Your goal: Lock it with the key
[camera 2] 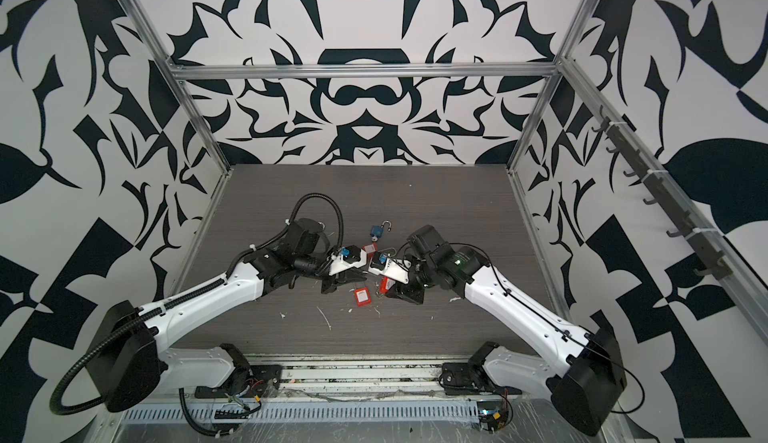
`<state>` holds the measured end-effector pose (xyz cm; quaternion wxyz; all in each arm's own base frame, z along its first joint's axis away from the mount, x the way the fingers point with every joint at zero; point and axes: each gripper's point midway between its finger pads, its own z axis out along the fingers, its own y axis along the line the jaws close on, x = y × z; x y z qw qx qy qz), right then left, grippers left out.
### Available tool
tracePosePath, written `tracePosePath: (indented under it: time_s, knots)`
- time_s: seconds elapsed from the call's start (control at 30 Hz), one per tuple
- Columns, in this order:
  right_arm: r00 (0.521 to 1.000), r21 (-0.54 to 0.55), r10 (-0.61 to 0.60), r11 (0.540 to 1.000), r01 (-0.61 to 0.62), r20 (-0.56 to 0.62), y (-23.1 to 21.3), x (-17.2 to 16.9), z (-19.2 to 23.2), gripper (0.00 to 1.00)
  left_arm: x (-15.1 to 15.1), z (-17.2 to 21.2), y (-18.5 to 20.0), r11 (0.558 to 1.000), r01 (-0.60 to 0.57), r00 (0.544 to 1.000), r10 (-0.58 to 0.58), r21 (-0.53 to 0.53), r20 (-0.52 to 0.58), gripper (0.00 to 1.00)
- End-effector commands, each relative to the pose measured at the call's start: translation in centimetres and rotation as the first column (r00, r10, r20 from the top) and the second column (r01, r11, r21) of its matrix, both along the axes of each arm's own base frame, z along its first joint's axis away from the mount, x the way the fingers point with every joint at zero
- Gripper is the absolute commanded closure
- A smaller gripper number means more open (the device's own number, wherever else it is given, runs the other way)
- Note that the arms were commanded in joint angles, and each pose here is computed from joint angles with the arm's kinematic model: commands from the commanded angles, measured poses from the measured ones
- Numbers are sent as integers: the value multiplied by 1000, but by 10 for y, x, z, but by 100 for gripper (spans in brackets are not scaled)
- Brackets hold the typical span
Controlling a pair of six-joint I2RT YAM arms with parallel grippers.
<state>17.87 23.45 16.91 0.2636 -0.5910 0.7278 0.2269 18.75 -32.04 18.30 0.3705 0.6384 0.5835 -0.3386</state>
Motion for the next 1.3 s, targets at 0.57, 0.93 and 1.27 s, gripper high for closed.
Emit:
tracePosePath:
  time_s: [0.57,0.93,1.27]
  knots:
    - [998,52,52,997,-53,20,-4,-10,41,4,-10,22,-3,989,50,992,-65,-136,-104,100]
    - [997,-26,66,998,-65,41,-16,-2,31,28,-18,29,-4,978,100,989,-119,-183,-93,100]
    - [995,16,103,995,-103,17,-4,-2,38,60,-23,33,-5,973,122,986,-142,-194,-89,100]
